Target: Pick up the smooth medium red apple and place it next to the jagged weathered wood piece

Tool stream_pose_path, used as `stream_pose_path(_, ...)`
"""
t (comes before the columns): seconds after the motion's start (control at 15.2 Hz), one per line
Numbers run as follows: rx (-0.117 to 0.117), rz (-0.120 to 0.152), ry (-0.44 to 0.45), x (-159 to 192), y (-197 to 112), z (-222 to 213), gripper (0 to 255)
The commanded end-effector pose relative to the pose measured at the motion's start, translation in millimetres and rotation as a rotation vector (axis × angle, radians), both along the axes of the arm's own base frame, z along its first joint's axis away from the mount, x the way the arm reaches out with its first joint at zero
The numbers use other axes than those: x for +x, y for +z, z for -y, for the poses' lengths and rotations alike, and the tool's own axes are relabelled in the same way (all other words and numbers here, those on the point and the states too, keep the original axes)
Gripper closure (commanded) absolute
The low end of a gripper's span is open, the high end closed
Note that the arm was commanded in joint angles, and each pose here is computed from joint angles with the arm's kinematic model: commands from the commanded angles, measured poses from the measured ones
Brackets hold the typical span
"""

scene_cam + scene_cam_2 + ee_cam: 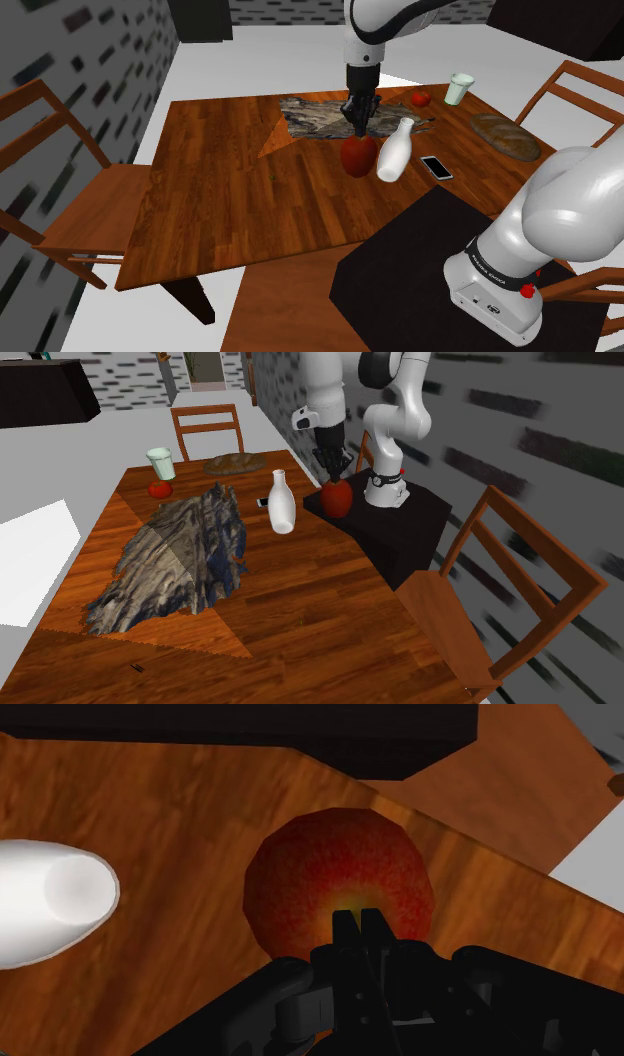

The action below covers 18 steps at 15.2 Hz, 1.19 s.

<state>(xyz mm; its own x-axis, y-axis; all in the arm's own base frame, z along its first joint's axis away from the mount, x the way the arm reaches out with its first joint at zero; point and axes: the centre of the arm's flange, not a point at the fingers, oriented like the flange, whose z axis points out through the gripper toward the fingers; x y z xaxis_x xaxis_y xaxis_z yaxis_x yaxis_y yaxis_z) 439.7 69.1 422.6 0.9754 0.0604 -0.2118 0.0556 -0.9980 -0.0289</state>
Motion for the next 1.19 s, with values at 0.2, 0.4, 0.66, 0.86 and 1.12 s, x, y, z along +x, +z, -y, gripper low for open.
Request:
stream_pose_path(0.2,0.000,0.000,0.000,0.5,25.9,0.4,255)
stream_pose_path(0.4,0.000,0.000,0.000,-0.9,27.4,26.8,255)
stream_pose_path(0.66,0.000,0.000,0.000,-3.8,27.6,79.5,255)
stream_pose_path(0.86,0.000,0.000,0.000,-6.0,27.7,119.0,255)
stream_pose_path(1.12,0.000,0.000,0.000,-8.9,27.9,171.7,255)
